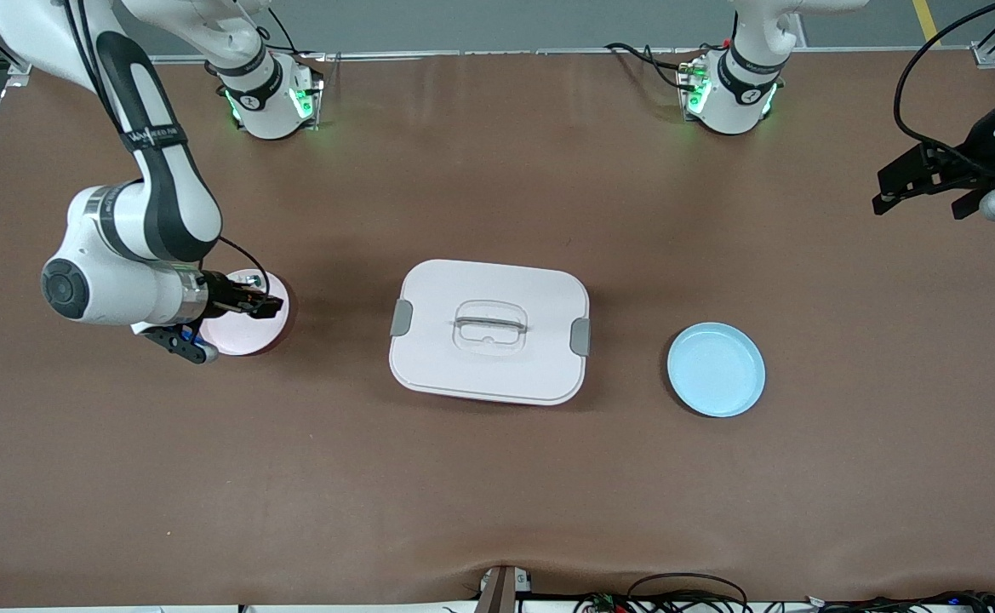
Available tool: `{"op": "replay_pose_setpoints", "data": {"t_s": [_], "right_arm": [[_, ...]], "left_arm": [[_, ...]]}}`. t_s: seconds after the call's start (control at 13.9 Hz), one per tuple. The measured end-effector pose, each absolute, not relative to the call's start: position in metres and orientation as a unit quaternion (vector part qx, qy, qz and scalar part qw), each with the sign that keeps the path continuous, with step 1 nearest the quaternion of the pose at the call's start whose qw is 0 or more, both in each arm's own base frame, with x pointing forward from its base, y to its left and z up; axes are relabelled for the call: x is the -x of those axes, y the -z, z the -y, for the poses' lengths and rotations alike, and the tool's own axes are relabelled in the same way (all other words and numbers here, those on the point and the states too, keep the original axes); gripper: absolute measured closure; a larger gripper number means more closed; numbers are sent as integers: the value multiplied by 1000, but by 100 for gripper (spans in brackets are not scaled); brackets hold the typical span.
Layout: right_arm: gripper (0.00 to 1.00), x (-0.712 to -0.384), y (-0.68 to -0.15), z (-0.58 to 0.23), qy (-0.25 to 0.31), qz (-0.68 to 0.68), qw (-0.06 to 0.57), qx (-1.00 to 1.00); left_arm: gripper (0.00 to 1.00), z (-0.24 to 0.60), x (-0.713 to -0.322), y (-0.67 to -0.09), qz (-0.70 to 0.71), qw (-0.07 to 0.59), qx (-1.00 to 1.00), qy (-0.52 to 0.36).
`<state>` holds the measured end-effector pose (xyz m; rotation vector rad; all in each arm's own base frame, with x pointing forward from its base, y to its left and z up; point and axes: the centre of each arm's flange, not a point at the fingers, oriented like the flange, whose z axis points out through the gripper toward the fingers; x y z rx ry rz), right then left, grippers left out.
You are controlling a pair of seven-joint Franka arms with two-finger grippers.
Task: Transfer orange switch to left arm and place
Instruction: 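Lift the switch with the right gripper while the left gripper approaches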
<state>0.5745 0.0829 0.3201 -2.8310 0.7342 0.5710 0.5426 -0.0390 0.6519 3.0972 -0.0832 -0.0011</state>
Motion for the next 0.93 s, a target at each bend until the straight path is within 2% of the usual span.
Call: {"op": "replay_pose_setpoints", "data": {"t_s": [0.5,0.72,0.93], "right_arm": [[27,-594,-410,-184,-205,-375,121,896],[27,-591,-443,-234,-201,-419,123,877],[27,-589,-471,-271,-217,-472,146,842]], "left_arm": [[0,51,-541,-655,37,30,-999,-2],[0,65,-539,-658,45,66,-997,2],[0,86,-535,-659,52,131,-990,13]]}}
